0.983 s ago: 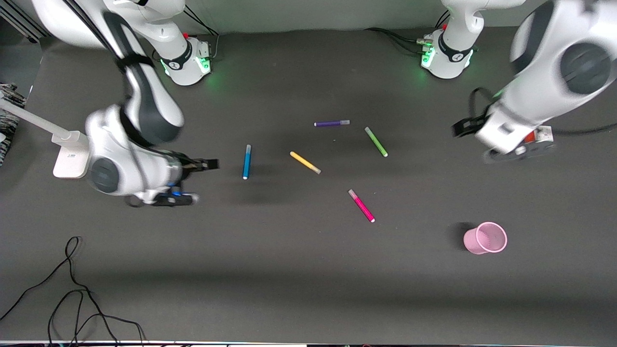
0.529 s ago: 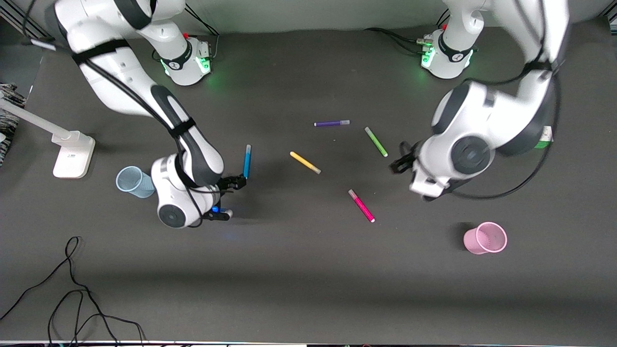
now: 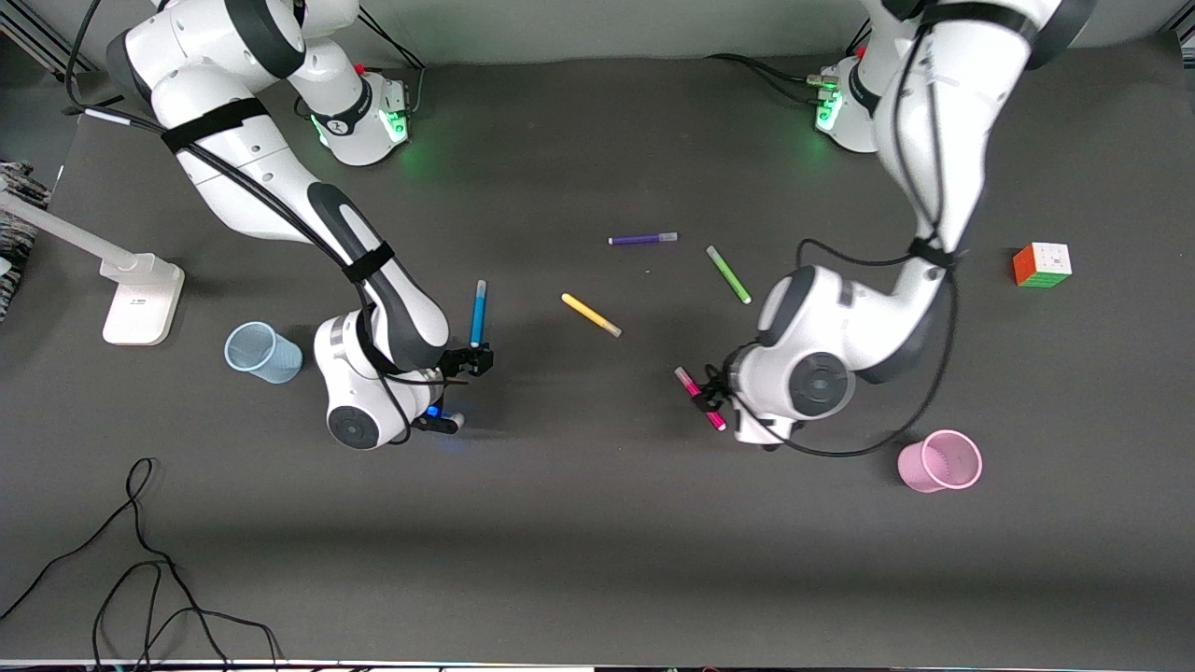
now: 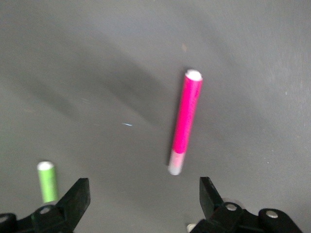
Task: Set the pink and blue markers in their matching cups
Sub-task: 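Grasp the blue marker with the right gripper while the left gripper grasps the pink marker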
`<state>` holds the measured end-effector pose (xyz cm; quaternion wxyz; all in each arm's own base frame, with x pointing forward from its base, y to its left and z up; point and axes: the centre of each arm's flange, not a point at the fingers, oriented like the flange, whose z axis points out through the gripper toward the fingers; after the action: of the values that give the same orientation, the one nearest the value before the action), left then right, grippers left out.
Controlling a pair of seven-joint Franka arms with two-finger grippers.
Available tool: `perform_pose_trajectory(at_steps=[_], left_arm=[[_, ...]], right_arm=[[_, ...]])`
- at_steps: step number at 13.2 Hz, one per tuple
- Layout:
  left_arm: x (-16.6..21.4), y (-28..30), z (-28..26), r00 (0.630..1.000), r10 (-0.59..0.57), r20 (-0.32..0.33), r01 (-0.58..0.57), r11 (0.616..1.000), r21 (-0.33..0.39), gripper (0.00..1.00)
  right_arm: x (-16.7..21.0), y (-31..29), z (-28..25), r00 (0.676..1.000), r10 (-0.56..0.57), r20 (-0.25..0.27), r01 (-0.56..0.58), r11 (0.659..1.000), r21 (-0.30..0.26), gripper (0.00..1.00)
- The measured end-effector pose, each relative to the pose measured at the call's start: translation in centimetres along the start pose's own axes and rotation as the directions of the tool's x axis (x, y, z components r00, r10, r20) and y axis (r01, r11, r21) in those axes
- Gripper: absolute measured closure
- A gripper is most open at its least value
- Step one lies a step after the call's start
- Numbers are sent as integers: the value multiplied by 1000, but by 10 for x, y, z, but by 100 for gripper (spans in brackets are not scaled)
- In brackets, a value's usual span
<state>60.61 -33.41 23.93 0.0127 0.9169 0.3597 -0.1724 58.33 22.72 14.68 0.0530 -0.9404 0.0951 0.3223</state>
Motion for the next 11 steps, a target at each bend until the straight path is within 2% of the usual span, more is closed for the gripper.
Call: perform_pose_trajectory(at_steps=[2,3,4,6,8,9,10,11], left_arm=[[-9,10,27,1000,-4,-2,4,1000,-2,0],[-7,12,35,1000,-12,-8,12,1000,-15,1],[-2,14,42,1000,-20,-15,19,999,-33,1],[7,14,57,999,-31,-21,30,998,-48,2],[10,15,68,999,-35,-24,33,998,-55,3],[10,15,72,999,-33,-24,31,998,-52,10],[9,16,72,999,-31,-26,29,998,-55,16],[9,16,72,999,-30,-27,28,998,-56,18]], right_arm=[[-3,-6,2,1000,-6,1,6,1000,-3,13],[-4,-8,3,1000,-7,-1,7,1000,-4,22],[-4,-10,4,1000,-8,-5,8,1000,-3,22],[-4,-12,5,1000,-9,-13,9,1000,-2,41],[-3,-13,7,1000,-6,-21,6,1000,9,67],[-3,-14,9,1000,-4,-19,5,1000,13,78],[-4,-15,8,1000,-1,-17,2,1000,19,85],[-4,-15,8,1000,3,-18,-3,1000,20,85]])
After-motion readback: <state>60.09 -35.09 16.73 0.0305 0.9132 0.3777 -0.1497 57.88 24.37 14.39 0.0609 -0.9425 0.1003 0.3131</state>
